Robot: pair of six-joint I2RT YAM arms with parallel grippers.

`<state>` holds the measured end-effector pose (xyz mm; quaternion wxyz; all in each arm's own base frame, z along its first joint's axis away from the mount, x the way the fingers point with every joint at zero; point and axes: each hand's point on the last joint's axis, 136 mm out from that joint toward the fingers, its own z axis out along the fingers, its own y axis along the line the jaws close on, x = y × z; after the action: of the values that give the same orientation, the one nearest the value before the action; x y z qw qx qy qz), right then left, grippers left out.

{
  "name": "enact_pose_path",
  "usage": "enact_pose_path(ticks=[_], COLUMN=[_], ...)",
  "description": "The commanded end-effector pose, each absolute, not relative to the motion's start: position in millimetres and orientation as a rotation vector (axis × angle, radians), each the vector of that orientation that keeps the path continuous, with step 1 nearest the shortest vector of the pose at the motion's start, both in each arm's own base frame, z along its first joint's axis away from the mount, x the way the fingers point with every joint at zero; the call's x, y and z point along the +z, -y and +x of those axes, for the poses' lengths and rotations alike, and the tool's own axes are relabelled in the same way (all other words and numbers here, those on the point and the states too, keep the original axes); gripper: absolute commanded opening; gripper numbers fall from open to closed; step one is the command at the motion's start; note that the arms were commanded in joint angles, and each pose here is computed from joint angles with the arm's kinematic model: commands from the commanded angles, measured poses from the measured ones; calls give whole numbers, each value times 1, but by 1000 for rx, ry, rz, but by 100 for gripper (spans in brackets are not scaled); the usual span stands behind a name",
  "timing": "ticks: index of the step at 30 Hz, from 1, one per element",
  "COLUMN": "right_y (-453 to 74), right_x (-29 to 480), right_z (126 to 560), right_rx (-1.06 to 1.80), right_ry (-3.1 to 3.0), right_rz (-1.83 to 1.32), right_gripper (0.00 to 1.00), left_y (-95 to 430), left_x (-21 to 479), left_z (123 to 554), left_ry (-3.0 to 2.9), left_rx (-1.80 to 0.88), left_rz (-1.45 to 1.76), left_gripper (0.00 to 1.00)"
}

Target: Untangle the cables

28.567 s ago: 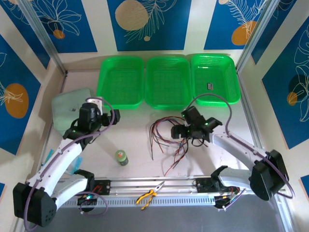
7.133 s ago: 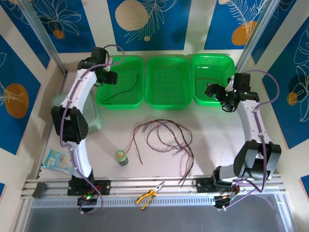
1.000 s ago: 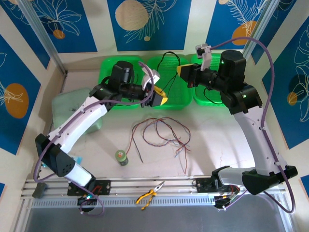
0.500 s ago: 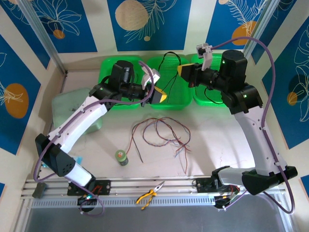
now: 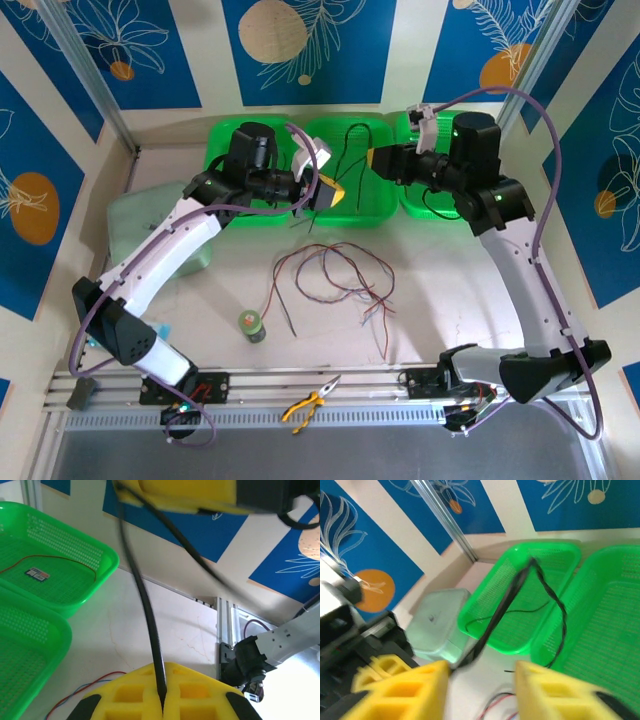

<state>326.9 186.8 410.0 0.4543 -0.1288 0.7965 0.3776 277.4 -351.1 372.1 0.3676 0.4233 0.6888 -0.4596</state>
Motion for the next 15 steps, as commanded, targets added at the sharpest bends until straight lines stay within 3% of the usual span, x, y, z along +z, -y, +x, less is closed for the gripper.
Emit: enact_pose_path(ticks=[1,8,15], right_y=[-181,-176,-169], right_x=[388,367,380], right_z=[327,320,301], right_rx=[990,1042,855], right_ry=[-2019,-2055,-1860], right_rz=[-231,-158,-378], right_gripper=[50,56,55], left_y=[349,349,351], left_x=[380,368,367], left_z=[288,297,297], left_ry=[-1753,-1793,-1799], left_rx=[-1133,-1102,-1118], left_rz=[1050,1045,1050], left_gripper=[0,0,0])
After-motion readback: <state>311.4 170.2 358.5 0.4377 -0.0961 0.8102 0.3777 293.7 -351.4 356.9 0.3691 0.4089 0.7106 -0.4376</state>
